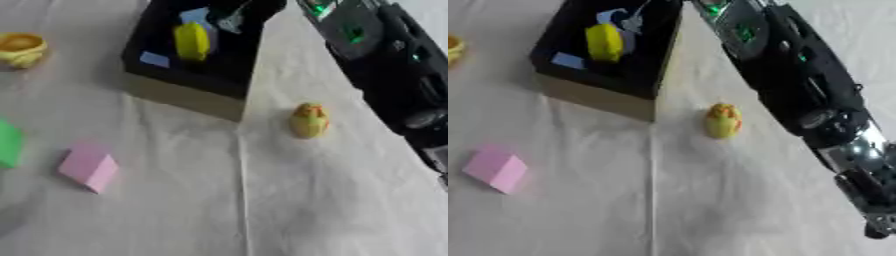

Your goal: Pick up objects on the table and place them in the box.

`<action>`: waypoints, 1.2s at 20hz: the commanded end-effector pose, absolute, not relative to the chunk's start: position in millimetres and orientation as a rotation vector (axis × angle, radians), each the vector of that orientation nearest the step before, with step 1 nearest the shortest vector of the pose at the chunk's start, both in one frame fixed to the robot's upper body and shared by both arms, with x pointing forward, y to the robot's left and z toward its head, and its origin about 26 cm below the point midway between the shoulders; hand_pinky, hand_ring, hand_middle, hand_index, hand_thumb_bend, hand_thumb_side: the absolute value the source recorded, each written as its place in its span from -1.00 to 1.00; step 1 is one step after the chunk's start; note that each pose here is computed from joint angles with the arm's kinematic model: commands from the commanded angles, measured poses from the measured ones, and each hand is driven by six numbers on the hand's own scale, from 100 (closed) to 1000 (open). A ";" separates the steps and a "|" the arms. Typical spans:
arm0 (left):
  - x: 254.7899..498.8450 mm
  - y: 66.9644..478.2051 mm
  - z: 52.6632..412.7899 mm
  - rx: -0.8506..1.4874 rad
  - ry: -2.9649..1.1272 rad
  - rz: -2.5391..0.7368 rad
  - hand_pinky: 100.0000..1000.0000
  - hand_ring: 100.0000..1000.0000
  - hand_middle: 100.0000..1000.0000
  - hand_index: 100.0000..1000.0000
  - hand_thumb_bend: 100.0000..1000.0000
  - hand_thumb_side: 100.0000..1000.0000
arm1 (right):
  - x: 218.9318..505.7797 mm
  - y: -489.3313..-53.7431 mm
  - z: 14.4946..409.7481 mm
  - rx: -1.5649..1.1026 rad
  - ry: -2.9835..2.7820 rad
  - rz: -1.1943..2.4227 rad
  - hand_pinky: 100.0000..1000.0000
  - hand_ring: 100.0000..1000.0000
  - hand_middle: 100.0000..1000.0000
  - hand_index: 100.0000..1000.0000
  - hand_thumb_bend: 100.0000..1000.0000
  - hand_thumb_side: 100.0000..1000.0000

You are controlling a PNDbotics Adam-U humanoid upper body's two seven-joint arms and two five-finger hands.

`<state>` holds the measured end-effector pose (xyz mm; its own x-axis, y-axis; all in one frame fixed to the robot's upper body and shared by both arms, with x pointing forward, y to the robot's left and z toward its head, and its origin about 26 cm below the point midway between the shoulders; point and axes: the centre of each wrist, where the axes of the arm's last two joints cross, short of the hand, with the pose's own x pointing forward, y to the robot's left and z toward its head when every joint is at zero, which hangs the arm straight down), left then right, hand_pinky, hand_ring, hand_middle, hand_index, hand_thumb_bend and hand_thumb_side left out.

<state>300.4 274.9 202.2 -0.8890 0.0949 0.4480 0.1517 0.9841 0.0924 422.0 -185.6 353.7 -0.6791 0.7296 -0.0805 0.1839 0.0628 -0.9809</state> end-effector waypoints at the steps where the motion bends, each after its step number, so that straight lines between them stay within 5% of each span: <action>1: 298.6 277.2 211.2 -0.160 -2.701 -0.189 0.41 0.50 0.38 0.62 -0.31 -0.07 | 424.0 -201.4 363.0 -0.990 -1.858 1.619 0.81 0.90 0.73 0.90 -0.48 -1.00; 7: 298.7 277.1 211.1 -0.159 -2.700 -0.186 0.41 0.50 0.38 0.62 -0.31 -0.07 | 427.2 -206.5 357.5 -1.013 -1.832 1.617 0.81 0.89 0.72 0.91 -0.48 -1.00; 11: 298.3 277.7 210.2 -0.155 -2.695 -0.186 0.41 0.50 0.38 0.62 -0.31 -0.07 | 422.3 -207.9 360.5 -1.003 -1.871 1.600 0.78 0.87 0.68 0.90 -0.68 -1.00; 18: 294.6 286.5 202.3 -0.092 -2.662 -0.186 0.41 0.50 0.38 0.62 -0.32 -0.06 | 393.4 -236.3 363.7 -1.042 -1.985 1.605 0.69 0.79 0.57 0.76 -0.94 -1.00; 24: 292.4 291.9 198.7 -0.045 -2.656 -0.177 0.41 0.50 0.38 0.62 -0.32 -0.06 | 365.7 -266.8 349.8 -1.032 -2.032 1.683 0.68 0.80 0.60 0.73 -0.92 -0.93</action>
